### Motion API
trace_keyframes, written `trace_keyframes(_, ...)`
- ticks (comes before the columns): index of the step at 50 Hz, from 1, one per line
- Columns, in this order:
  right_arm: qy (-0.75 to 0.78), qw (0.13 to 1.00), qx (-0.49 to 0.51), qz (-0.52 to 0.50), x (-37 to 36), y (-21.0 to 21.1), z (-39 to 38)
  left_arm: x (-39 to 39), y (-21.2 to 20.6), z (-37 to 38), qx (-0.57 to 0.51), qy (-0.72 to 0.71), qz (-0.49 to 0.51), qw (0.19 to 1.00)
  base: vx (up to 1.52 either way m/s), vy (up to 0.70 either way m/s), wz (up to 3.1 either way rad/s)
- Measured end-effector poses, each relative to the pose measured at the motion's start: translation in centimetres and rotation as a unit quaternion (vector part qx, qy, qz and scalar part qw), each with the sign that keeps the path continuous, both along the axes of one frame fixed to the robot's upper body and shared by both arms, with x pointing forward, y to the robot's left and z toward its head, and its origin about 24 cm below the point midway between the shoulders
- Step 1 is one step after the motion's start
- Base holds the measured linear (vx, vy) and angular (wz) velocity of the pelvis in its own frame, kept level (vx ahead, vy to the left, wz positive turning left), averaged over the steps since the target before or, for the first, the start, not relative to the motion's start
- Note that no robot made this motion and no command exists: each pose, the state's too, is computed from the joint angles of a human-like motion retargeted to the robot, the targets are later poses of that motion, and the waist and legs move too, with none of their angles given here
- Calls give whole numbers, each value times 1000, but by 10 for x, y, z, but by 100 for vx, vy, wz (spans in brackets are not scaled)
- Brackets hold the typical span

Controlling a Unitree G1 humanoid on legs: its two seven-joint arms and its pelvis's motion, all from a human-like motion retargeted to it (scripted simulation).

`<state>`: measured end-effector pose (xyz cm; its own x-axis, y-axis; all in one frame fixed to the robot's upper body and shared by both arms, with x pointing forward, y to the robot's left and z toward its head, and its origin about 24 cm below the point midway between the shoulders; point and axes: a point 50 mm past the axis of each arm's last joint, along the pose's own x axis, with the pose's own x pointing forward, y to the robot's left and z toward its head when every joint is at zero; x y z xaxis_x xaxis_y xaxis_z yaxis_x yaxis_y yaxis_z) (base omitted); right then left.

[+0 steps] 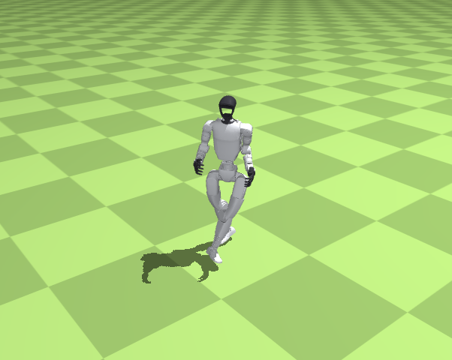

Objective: Walk run

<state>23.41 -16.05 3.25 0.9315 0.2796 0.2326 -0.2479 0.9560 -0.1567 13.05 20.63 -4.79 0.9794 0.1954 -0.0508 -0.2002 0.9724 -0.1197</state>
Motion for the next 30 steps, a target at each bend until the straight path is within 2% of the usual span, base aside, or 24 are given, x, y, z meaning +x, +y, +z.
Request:
trace_keyframes(6, 59, 997, -19, 45, -14, 21, -27, 2, -4, 1, 11, -4, 29, 1000, 96, -17, -2)
trace_keyframes(10, 115, 991, -51, 52, -30, 25, -54, 15, -2, 5, 12, -18, 20, 1000, 71, 25, 153)
trace_keyframes(15, 180, 978, -105, -28, -60, -13, -81, 53, -13, 30, 8, -91, -28, 995, 55, 18, 242)
trace_keyframes(18, 230, 964, -100, -93, -90, -41, -94, 77, -19, 54, 30, -144, -81, 986, 68, 3, 385)
trace_keyframes(23, 276, 943, -69, -172, -125, -60, -106, 96, -28, 77, 57, -195, -151, 967, 63, -21, 368)
trace_keyframes(30, 262, 949, -64, -161, -113, -60, -102, 89, -24, 65, 56, -173, -148, 972, 77, -29, 147)
